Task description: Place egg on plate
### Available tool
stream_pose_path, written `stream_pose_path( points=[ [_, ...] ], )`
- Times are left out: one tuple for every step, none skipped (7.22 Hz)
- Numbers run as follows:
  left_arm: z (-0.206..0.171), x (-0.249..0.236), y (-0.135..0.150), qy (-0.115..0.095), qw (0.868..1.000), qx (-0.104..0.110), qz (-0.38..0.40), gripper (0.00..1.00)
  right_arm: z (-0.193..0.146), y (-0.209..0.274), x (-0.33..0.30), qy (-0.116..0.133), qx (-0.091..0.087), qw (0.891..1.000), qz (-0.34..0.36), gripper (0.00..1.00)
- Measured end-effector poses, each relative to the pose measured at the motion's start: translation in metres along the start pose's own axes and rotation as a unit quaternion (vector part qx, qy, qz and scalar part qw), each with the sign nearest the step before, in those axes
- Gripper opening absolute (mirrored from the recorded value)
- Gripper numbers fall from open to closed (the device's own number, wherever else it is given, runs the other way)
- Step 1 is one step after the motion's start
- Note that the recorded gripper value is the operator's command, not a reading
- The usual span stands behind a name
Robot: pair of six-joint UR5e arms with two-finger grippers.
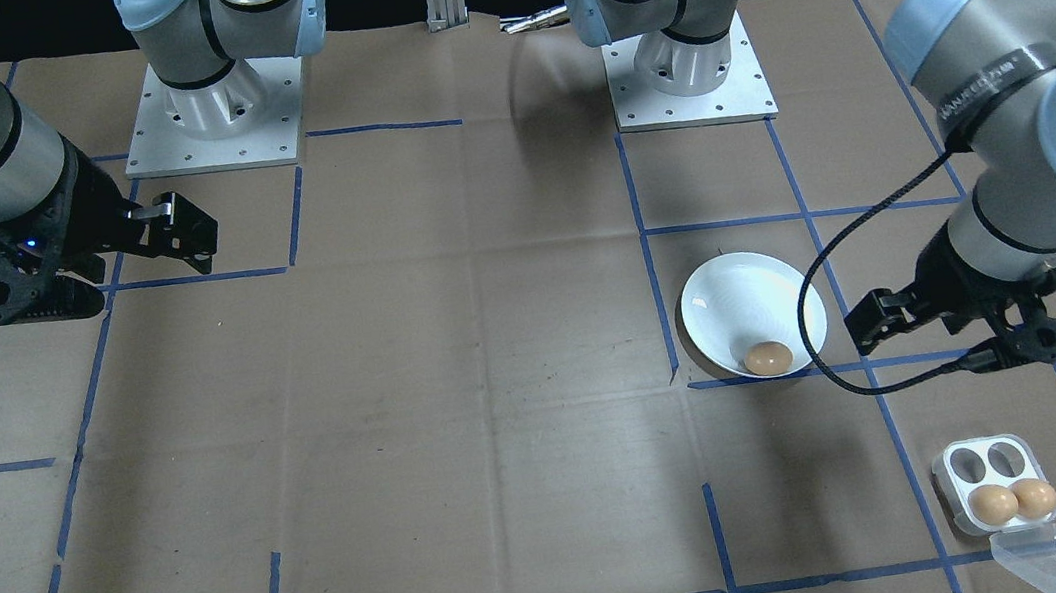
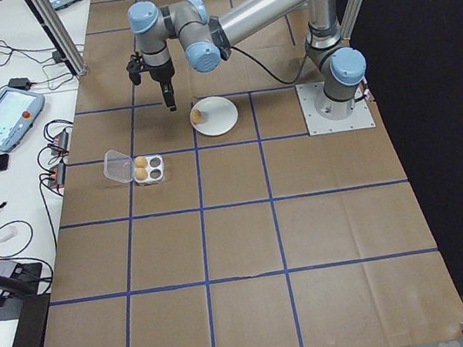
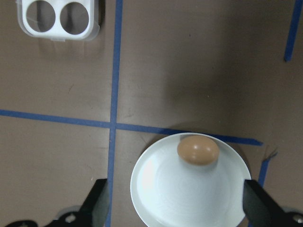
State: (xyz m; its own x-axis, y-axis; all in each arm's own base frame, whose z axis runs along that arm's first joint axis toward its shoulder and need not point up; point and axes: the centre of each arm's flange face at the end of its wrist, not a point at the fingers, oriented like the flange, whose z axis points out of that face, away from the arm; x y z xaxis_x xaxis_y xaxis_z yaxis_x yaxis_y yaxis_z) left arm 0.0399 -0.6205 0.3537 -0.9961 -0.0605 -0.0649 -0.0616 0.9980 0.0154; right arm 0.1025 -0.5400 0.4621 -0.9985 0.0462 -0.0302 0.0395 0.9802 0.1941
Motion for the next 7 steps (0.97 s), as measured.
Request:
stream_pose_path(
  points=[
    [0.002, -0.021, -0.017, -0.003, 0.999, 0.003, 0.041, 1.00, 0.000, 0.000, 0.000, 0.000, 0.000, 1.000, 0.000, 1.00],
    [0.006, -0.046, -0.028, -0.005, 0.996, 0.004, 0.086, 1.00, 0.000, 0.000, 0.000, 0.000, 0.000, 1.000, 0.000, 1.00],
    [0.012, -0.078, -0.037, -0.005, 0.992, 0.005, 0.129, 1.00, 0.000, 0.000, 0.000, 0.000, 0.000, 1.000, 0.000, 1.00],
    [0.018, -0.105, -0.048, -0.005, 0.987, 0.008, 0.163, 1.00, 0.000, 0.000, 0.000, 0.000, 0.000, 1.000, 0.000, 1.00],
    [0.024, -0.121, -0.062, -0.008, 0.981, 0.010, 0.196, 1.00, 0.000, 0.000, 0.000, 0.000, 0.000, 1.000, 0.000, 1.00],
    [0.031, -0.128, -0.075, -0.009, 0.971, 0.010, 0.240, 1.00, 0.000, 0.000, 0.000, 0.000, 0.000, 1.000, 0.000, 1.00],
    [0.037, -0.130, -0.086, -0.010, 0.953, 0.010, 0.303, 1.00, 0.000, 0.000, 0.000, 0.000, 0.000, 1.000, 0.000, 1.00]
  ],
)
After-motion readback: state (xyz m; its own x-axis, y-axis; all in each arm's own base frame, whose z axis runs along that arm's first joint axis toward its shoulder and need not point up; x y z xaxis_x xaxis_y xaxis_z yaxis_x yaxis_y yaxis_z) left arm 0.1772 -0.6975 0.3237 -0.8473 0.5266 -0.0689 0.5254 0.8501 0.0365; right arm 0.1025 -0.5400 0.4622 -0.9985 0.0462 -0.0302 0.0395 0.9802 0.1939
